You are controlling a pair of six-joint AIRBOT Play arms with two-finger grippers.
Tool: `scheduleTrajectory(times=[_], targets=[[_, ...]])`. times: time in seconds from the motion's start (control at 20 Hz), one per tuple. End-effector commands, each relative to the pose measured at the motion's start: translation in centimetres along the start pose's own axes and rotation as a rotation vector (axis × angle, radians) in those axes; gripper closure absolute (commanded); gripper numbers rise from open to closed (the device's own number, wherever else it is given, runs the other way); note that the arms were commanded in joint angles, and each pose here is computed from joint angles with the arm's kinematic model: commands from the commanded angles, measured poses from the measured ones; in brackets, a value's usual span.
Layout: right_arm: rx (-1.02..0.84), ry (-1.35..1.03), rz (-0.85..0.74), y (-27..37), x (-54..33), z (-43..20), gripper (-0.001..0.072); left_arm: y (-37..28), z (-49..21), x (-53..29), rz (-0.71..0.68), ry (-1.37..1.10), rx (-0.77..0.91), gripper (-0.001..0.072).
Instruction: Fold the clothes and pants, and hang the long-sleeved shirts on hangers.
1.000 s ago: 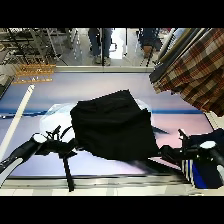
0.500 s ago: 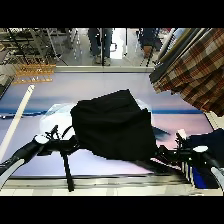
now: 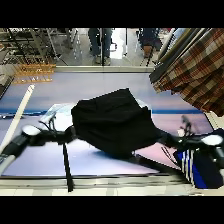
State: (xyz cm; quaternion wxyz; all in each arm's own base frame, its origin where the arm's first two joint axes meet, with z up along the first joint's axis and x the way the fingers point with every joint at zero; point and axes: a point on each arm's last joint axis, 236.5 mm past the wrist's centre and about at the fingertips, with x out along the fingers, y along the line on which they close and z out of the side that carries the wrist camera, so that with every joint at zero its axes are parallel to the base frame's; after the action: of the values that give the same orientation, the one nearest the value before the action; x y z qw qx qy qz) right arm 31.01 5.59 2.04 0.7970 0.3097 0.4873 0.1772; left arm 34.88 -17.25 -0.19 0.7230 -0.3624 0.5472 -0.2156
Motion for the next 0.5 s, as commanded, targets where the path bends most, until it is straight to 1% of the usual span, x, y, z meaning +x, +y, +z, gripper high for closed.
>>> scheduleTrajectory(times=[0.0, 0.1, 0.15, 0.25, 0.3, 0.35, 0.4, 0.45], targets=[[-0.424, -0.138, 0.025, 10.9, -9.6, 2.6, 0.0673, -12.3, -0.3, -10.7, -0.253, 0.049, 0.369, 0.0702], [-0.717, -0.386, -0.111, 18.4, -18.7, 3.9, 0.0673, -22.7, -2.7, -20.4, -0.482, -0.031, 0.614, 0.0701], [-0.850, -0.558, -0.213, 22.3, -24.2, 4.0, 0.0673, -27.3, -4.7, -25.1, -0.593, -0.100, 0.740, 0.0701], [-1.044, -0.962, -0.394, 30.2, -35.6, 2.6, 0.0673, -35.1, -10.1, -33.8, -0.785, -0.261, 0.984, 0.0700], [-1.105, -1.151, -0.445, 33.7, -40.6, 1.3, 0.0673, -37.9, -13.1, -37.2, -0.854, -0.333, 1.090, 0.0700], [-1.164, -1.318, -0.468, 37.1, -44.8, -0.6, 0.0673, -39.8, -15.4, -39.5, -0.893, -0.395, 1.169, 0.0701], [-1.203, -1.422, -0.476, 39.3, -47.4, -1.7, 0.0673, -41.2, -16.7, -40.8, -0.883, -0.464, 1.226, 0.0700], [-1.216, -1.477, -0.474, 40.5, -48.8, -1.5, 0.0673, -41.9, -16.5, -41.3, -0.837, -0.526, 1.248, 0.0701]])
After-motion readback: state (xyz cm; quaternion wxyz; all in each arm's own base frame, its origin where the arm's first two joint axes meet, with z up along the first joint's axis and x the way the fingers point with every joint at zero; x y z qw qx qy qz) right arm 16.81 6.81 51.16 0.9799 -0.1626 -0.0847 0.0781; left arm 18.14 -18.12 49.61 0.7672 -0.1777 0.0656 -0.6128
